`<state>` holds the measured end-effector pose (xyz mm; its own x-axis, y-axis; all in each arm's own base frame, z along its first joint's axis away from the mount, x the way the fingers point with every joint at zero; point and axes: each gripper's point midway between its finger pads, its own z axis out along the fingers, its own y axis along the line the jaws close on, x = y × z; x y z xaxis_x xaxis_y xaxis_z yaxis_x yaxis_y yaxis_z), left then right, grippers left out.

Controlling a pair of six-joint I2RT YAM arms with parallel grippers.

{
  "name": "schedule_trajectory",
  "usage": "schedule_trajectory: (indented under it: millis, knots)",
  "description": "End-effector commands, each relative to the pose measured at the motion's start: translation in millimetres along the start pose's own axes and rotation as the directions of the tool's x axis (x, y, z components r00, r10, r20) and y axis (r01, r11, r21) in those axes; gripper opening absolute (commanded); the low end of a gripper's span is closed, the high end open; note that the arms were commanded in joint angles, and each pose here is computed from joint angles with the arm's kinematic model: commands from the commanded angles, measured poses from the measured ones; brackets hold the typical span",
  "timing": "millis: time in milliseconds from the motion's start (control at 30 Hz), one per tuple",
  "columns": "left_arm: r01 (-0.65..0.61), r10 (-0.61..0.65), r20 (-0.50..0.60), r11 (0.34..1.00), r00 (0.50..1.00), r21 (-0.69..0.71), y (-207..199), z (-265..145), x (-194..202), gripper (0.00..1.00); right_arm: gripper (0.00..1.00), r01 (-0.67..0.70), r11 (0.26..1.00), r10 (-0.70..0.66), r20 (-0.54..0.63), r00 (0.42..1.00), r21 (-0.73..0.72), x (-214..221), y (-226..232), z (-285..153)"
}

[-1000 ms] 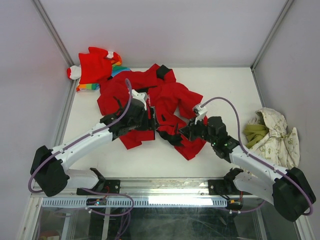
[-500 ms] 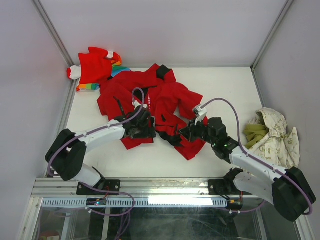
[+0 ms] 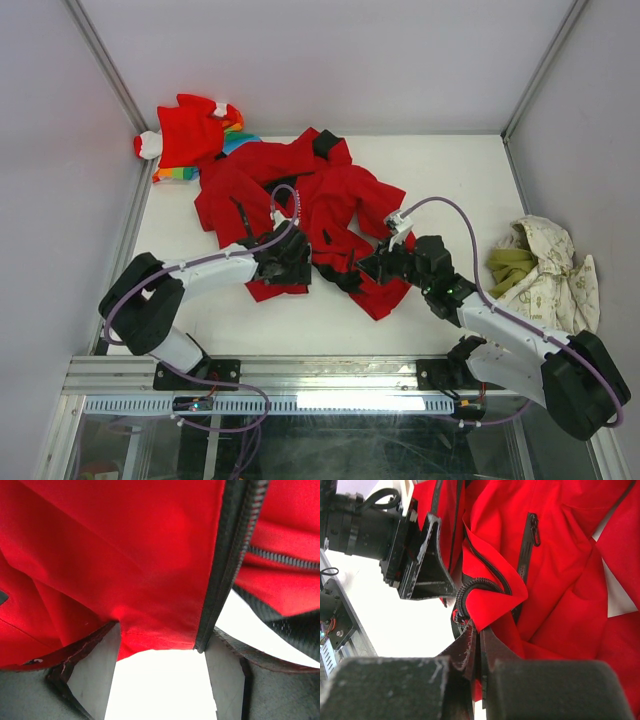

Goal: Zip up the jacket

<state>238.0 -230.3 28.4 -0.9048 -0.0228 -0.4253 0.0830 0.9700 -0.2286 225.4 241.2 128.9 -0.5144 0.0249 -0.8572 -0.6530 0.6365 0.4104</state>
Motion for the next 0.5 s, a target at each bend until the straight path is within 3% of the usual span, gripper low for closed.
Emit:
schedule_trajectory:
  millis: [0, 233, 467]
  knots:
    - [0.009, -0.009, -0.066, 1.0, 0.998, -0.002, 2.1, -16.6, 28.1, 0.68, 0.0, 0.02, 0.999, -0.018, 0.057, 0.998, -0.032, -16.5, 7.2, 2.5]
    - [0.031, -0.032, 0.064, 0.999, 0.997, 0.012, -3.4, -57.8, -6.4, 0.7, 0.0, 0.021, 0.999, -0.019, 0.053, 0.998, -0.039, -15.4, 8.3, 2.7]
    - [0.004, -0.003, 0.031, 1.0, 1.0, -0.027, -1.0, -47.4, -4.3, 0.63, 0.0, 0.02, 0.999, -0.018, 0.054, 0.998, -0.039, -15.4, 8.4, 1.8]
